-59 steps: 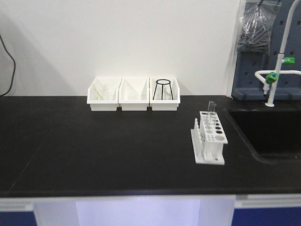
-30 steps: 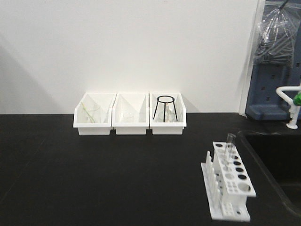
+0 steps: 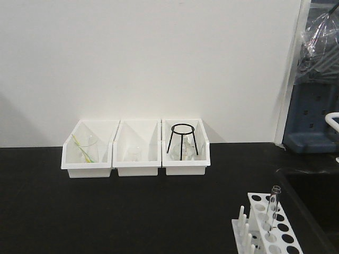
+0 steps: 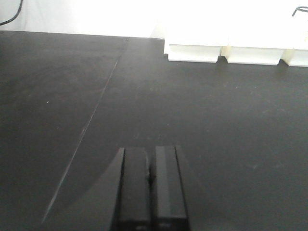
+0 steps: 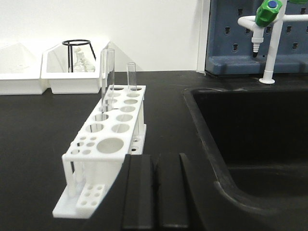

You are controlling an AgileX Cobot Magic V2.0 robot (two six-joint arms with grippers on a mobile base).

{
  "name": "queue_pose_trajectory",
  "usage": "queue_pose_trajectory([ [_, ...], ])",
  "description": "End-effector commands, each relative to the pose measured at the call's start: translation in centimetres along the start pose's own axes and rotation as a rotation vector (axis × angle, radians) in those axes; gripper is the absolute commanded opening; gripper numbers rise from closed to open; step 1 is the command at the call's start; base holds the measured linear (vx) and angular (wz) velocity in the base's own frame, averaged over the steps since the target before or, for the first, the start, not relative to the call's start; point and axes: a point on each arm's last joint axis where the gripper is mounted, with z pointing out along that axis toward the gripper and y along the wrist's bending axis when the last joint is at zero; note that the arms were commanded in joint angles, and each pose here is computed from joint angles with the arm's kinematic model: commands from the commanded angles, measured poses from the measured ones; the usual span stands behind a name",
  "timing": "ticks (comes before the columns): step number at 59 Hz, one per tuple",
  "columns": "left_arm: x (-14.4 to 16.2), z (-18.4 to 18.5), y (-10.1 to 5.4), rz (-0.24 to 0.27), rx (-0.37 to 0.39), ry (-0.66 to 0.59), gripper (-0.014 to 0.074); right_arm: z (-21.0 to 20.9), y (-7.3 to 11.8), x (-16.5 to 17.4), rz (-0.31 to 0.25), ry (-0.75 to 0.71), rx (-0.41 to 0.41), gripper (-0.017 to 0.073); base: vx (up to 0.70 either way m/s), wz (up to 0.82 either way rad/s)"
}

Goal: Flip and reinsert test tube from rack
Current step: 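Move the right gripper down toward a glass test tube in the rack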

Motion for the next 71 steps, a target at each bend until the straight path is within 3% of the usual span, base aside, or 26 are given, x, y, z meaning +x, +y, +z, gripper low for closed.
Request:
queue_pose_trajectory([
  [1,-0.8,-0.1,-0.2,-0.003,0.021,-0.097,-0.0006,-0.1,0.0,-0.8,-0.007,-0.094,0.001,-0.0008,0.14,-0.04],
  [33,-0.8,-0.1,-0.2,-0.003,0.021,-0.097,-0.0006,-0.1,0.0,-1.1,-0.006,-0.124,0.000,-0.0008,0.04,-0.02],
  [38,-0.8,-0.1,-0.2,-0.003,0.021,-0.097,-0.0006,-0.5,0.1,-2.8,-0.006,-0.294,-0.007,-0.0008,0.00,0.00],
  [43,-0.8,-0.1,-0.2,-0.003,0.021,-0.097,-0.0006,-2.2,0.1,-6.9,-0.001,-0.568,-0.015,-0.0008,0.00,0.00],
  [50,-0.8,-0.1,-0.2,-0.003,0.021,-0.097,-0.0006,-3.9,0.0,-13.3,-0.030,-0.693,0.008,-0.0008,0.00,0.00],
  [54,-0.8,-0.1,-0.2,-0.003,0.021,-0.097,-0.0006,-2.6,0.0,-16.8,-0.072,-0.656,0.031,-0.0008,0.01,0.01],
  [59,-0.8,-0.1,-0.2,-0.003,0.021,-0.097,-0.0006,1.1,-0.1,-19.4,-0.049,-0.555,0.035,-0.0008,0.00,0.00],
  [64,-0.8,-0.1,-0.2,-0.003,0.021,-0.097,-0.0006,4.6,-0.2,-20.7,-0.005,-0.468,0.034,-0.0008,0.00,-0.01],
  [71,-0.8,-0.1,-0.2,-0.003,0.021,-0.097,-0.0006,9.3,-0.2,-20.8,-0.011,-0.357,0.035,-0.0008,0.00,0.00],
])
